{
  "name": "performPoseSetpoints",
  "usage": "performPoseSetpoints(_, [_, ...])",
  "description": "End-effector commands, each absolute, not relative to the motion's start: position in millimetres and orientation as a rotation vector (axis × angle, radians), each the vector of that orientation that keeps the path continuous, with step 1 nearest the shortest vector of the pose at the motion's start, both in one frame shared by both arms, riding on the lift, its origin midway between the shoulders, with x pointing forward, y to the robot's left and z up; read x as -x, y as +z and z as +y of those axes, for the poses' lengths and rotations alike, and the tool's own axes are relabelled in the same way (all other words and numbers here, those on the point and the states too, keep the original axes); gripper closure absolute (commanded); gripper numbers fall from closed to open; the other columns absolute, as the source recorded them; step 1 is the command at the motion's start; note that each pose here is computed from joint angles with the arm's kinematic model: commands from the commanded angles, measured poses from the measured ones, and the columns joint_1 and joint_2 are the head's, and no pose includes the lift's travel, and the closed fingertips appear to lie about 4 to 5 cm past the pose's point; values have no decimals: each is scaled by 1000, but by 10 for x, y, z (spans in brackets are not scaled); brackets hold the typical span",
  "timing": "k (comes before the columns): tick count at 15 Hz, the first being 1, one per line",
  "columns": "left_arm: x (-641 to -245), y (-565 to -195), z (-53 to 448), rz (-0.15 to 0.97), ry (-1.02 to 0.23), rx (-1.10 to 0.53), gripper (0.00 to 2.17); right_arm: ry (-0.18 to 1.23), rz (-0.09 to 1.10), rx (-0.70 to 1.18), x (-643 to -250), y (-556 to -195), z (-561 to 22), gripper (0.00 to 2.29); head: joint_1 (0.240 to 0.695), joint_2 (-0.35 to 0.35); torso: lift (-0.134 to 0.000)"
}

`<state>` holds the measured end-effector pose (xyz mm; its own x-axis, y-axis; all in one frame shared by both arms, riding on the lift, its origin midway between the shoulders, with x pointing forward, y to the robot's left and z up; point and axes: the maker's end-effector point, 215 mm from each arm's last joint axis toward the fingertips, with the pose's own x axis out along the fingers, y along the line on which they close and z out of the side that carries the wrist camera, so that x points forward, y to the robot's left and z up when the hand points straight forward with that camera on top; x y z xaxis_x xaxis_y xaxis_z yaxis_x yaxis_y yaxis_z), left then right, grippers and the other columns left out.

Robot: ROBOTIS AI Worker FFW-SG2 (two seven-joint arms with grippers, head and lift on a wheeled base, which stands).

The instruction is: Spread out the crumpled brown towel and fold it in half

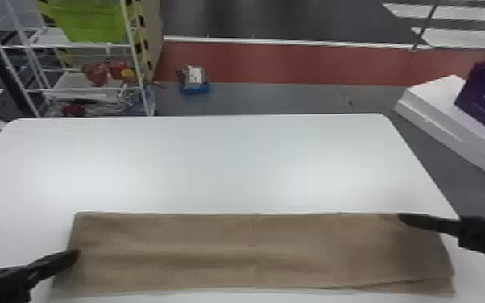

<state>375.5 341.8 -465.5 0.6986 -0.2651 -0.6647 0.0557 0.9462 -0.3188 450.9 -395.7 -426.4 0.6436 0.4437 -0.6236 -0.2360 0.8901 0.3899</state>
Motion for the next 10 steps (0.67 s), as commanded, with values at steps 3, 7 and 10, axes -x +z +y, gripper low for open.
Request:
performPoseSetpoints(3, [-3754, -4350, 3307, 728, -211, 286, 2051, 444, 642, -308, -4517, -3789, -3972, 137, 695, -81, -123])
performPoseSetpoints(7, [-3607, -3863, 3287, 651, -237, 321, 2051, 456, 529, -316, -4437, -3414, -3928, 33, 695, -90, -123])
performPoseSetpoints(10, [-3609, -3716, 3312, 619, -236, 321, 1747, 443, 498, -331, -4373, -3340, -3926, 43, 695, -90, -123])
